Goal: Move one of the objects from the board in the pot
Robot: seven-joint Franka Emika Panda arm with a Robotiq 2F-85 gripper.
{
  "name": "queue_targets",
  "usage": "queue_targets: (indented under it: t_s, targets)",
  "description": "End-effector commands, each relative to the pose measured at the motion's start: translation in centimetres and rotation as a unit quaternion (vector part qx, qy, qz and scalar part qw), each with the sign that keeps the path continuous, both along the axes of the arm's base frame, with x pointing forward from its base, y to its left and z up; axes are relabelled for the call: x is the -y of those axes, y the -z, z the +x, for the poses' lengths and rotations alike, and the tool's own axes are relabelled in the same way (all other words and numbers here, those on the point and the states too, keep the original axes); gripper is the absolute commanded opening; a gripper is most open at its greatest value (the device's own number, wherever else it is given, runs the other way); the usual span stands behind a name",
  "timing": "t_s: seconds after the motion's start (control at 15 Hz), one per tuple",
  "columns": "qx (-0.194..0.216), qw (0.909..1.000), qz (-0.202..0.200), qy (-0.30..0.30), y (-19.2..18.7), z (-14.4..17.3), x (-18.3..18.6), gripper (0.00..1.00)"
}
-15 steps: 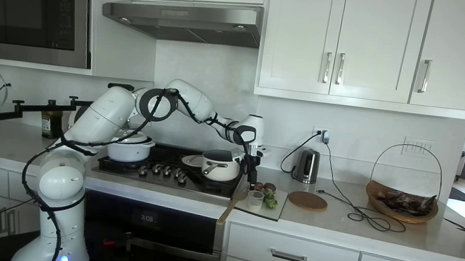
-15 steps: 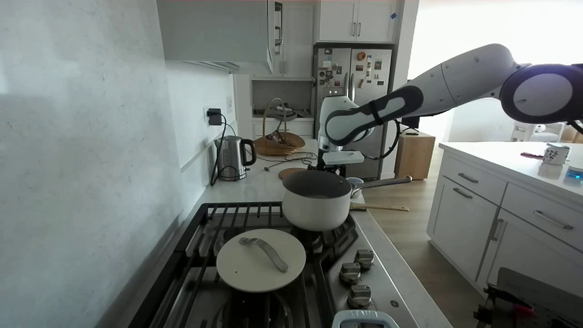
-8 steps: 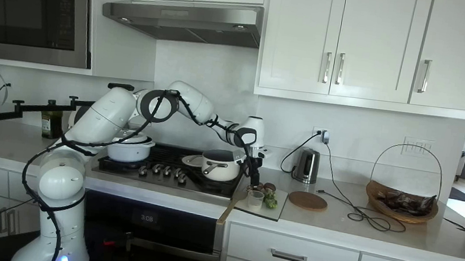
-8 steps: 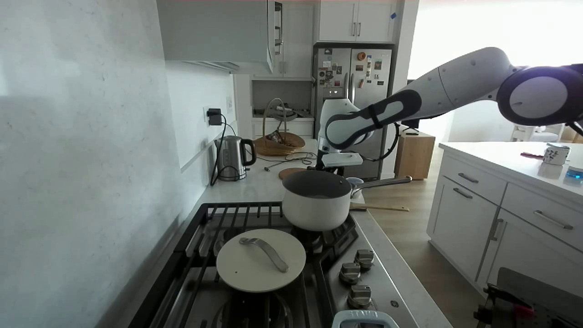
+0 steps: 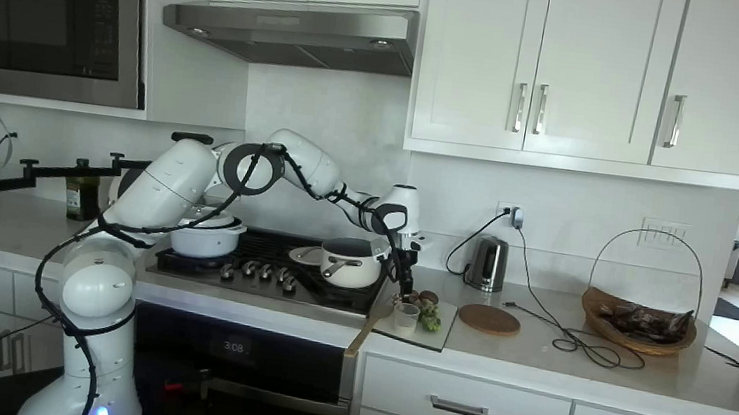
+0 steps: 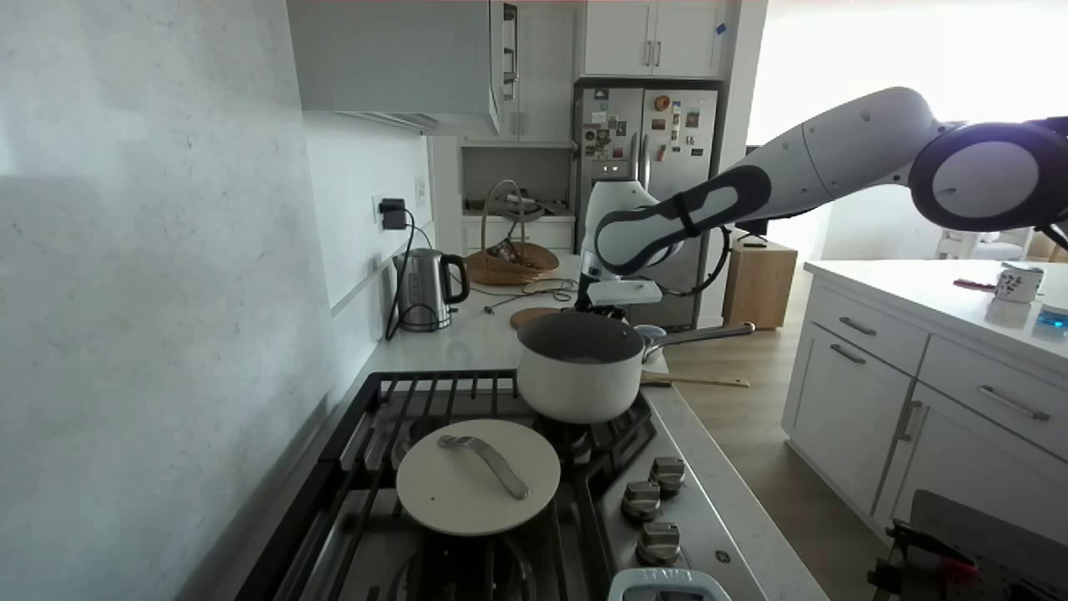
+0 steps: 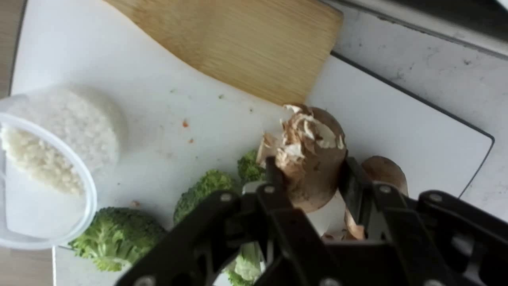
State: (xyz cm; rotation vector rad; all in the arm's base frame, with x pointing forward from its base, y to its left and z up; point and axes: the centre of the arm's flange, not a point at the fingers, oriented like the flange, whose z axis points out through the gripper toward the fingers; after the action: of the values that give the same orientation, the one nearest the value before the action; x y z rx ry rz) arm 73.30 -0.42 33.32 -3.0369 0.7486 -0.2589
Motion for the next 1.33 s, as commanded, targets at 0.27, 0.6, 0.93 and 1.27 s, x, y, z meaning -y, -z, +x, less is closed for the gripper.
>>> queue_targets:
  t_s: [0.27, 0.6, 0.93, 1.27]
  targets:
    - [0.013, 0.9999, -0.003, -0.008, -1.4, 0.2, -0.2, 0.36]
    - [0.02, 0.9997, 0.0, -0.012, -3.2, -0.4, -0.4, 0.33]
    - [0.041, 0.9989, 0.0, -0.021, -7.2, -1.0, -0.7, 0.33]
    - [0.071, 0.9971, -0.002, -0.028, -11.4, -1.8, -1.4, 0.32]
